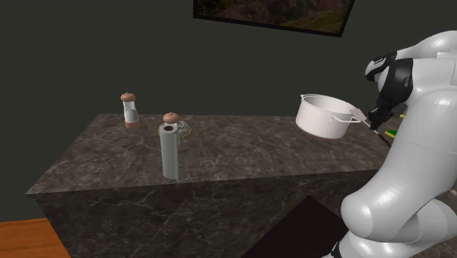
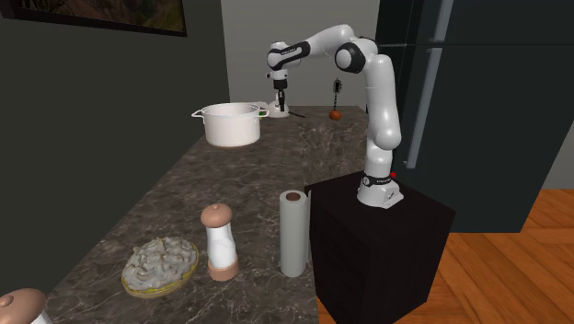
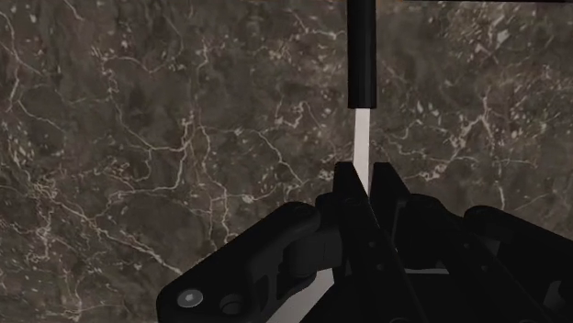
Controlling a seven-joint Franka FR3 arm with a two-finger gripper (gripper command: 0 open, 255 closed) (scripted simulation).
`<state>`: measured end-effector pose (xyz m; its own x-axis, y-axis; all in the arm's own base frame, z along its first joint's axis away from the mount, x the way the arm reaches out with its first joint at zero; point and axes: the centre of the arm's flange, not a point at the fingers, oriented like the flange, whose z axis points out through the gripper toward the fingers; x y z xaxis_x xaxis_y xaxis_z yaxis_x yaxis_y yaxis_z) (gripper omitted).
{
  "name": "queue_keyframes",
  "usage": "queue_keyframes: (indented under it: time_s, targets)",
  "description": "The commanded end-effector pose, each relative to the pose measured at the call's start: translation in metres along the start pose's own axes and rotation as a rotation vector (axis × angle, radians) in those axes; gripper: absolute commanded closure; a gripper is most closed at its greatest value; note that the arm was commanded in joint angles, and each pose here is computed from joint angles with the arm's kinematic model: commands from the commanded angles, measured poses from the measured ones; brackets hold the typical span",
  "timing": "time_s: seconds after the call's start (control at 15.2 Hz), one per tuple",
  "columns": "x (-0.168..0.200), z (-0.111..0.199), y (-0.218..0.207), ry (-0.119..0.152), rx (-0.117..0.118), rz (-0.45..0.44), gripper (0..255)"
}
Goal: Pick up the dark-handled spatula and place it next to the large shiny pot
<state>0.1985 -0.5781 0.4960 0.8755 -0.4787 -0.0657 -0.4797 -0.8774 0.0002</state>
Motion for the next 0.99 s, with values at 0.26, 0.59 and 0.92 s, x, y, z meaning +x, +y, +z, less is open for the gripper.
queue_keyframes:
  time_s: [0.26,0.59,0.92]
  targets:
    - [0.003,0.032,0.000,0.000,0.000,0.000,255]
    - [0.005,0.058,0.000,0.000,0.000,0.000,255]
    - [0.006,0.084,0.000,0.000,0.000,0.000,255]
